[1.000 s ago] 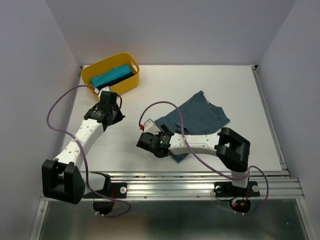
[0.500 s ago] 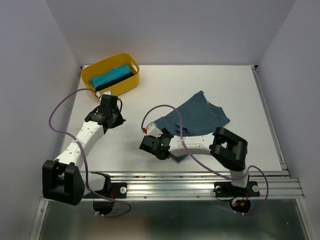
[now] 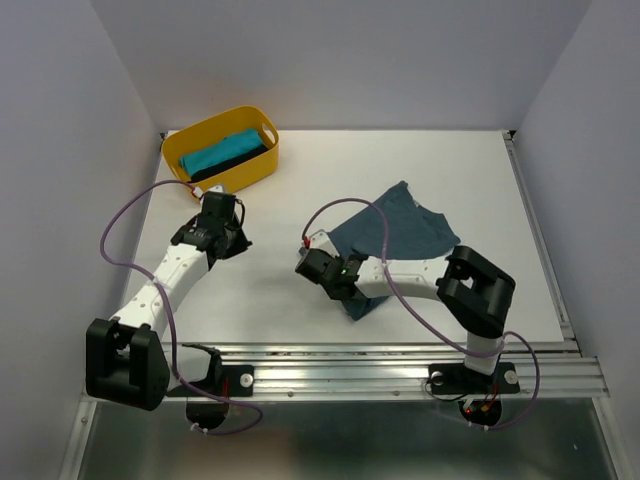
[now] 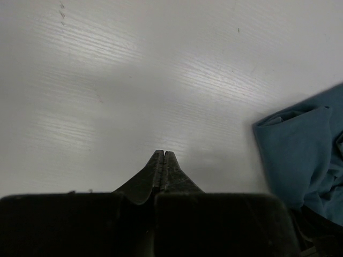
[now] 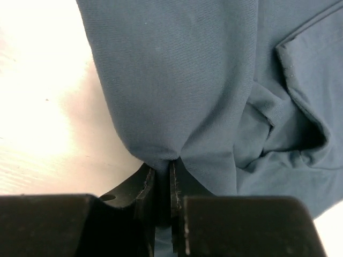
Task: Roll the t-shirts
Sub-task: Roll the T-shirt to the center of the board.
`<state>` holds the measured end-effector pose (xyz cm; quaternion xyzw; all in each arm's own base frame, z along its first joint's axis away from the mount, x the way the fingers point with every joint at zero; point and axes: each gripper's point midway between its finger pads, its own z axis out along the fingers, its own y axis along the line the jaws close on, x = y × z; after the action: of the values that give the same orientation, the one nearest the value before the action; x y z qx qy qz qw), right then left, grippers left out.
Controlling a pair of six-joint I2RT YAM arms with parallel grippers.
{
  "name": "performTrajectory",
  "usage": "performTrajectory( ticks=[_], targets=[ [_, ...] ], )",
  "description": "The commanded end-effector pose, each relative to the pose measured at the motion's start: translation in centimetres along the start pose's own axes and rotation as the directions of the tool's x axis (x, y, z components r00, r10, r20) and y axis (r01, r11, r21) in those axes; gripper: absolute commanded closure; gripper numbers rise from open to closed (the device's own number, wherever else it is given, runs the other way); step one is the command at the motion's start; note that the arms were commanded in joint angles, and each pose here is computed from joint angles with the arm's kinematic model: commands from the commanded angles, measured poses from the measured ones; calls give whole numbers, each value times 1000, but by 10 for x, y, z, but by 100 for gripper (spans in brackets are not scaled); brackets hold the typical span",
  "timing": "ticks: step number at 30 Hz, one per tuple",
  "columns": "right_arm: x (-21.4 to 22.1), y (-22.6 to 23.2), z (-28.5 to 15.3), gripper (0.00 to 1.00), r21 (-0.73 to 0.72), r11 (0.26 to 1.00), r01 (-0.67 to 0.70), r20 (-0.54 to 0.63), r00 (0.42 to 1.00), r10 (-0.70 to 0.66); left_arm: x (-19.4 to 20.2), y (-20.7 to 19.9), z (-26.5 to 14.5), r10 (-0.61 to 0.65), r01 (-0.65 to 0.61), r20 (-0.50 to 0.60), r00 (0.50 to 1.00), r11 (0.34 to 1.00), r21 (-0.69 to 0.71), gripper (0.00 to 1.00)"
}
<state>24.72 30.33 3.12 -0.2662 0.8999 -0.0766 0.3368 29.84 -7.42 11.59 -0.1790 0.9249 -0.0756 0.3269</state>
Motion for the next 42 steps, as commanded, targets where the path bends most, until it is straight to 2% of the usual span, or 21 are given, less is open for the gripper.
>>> performTrajectory(
  ticks=[1,6,10,15,26,35,37,42],
  targets=[
    [-25,8,-8,99,-184,971,-156,28,986,163,-4,-1,-1,4,-4,22,1000,1000,17,100],
    [-39,20,-24,99,-403,873,-275,-24,957,290,-2,-5,-3,6,-6,15,1000,999,43,100],
    [-48,22,-33,99,-501,789,-356,-81,927,366,-1,-10,-4,6,-7,10,1000,997,72,100],
    [-59,35,-49,99,-622,645,-445,-174,881,440,0,-14,-9,11,-12,14,1000,995,101,100],
    [-62,37,-64,99,-733,374,-568,-304,766,567,27,-49,-19,90,-79,-37,995,968,236,100],
    [-57,32,-68,99,-753,234,-615,-390,704,593,73,-78,-31,157,-113,-107,982,935,335,100],
    [-59,31,-71,99,-764,196,-615,-408,695,592,76,-84,-32,169,-121,-105,980,927,355,100],
    [-55,28,-71,99,-767,158,-622,-431,681,591,76,-92,-34,158,-106,-111,981,922,372,98]
  ],
)
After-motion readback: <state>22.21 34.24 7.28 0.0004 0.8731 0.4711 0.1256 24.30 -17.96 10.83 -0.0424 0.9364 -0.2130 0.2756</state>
